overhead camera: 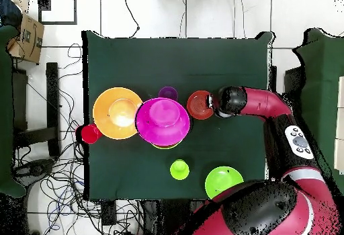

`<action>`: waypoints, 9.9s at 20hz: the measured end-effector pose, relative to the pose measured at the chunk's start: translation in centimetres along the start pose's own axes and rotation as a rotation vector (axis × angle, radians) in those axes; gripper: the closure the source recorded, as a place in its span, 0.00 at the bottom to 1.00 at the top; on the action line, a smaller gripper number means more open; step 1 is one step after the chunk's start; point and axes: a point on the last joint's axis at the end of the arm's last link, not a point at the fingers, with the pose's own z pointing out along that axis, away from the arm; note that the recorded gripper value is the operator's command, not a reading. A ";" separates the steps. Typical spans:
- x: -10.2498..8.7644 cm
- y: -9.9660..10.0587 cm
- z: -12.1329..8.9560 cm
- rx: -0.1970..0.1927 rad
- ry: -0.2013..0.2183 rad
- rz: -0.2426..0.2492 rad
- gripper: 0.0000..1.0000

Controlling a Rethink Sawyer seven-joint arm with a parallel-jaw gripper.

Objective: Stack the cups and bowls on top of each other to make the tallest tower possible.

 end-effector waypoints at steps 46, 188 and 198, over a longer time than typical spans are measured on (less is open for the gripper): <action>-0.8 -0.5 -0.1 0.008 -0.030 0.001 1.00; 11.9 16.0 -13.4 0.080 -0.020 0.046 0.00; 11.9 15.9 -13.7 0.087 -0.025 0.047 0.00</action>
